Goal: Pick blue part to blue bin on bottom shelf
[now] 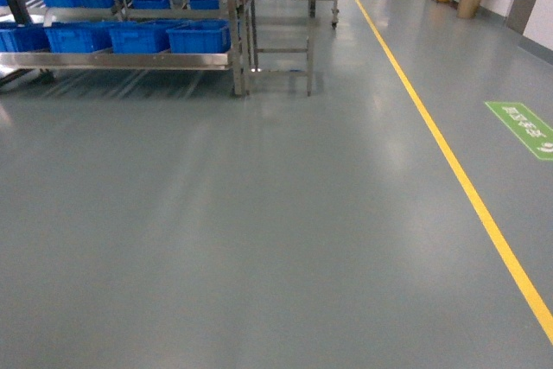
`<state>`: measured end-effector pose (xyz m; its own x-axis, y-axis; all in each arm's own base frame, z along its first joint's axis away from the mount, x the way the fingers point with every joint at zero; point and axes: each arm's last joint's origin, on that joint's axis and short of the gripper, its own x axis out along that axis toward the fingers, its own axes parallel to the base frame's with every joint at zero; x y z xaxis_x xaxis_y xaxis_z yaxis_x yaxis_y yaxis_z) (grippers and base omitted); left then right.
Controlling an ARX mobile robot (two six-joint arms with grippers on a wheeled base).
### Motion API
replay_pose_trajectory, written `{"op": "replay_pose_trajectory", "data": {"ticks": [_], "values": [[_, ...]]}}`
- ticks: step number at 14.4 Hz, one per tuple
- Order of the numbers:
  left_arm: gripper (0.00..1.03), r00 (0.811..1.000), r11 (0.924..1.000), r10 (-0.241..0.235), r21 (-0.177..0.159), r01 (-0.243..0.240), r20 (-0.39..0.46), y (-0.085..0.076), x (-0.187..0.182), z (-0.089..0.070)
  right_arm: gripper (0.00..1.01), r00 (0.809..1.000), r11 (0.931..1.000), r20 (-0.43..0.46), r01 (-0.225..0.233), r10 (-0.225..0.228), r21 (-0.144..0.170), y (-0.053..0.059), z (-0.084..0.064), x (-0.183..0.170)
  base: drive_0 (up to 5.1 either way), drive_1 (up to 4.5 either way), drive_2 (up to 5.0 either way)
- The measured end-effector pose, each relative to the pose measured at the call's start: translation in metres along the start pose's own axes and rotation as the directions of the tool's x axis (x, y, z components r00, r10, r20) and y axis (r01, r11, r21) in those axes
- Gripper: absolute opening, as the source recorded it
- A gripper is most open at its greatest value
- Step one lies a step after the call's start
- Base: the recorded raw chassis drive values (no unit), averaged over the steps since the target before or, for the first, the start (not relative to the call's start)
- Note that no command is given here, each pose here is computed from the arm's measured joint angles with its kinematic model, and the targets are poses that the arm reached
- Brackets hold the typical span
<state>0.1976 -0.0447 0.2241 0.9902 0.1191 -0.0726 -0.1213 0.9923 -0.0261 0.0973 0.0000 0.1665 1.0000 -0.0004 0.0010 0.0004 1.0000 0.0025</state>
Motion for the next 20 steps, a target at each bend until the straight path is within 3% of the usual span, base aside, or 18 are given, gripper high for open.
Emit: {"op": "replay_pose_trajectory", "data": {"ticks": [20], "values": [[0.44, 1.000, 1.0000, 0.000, 0.001, 0.000, -0.002, -0.0001, 0.0002, -0.0004, 0.98, 1.000, 1.0000, -0.003, 0.000, 0.000, 0.000, 0.0000, -0.0003, 0.0000, 0.0, 4.34, -4.3]]}}
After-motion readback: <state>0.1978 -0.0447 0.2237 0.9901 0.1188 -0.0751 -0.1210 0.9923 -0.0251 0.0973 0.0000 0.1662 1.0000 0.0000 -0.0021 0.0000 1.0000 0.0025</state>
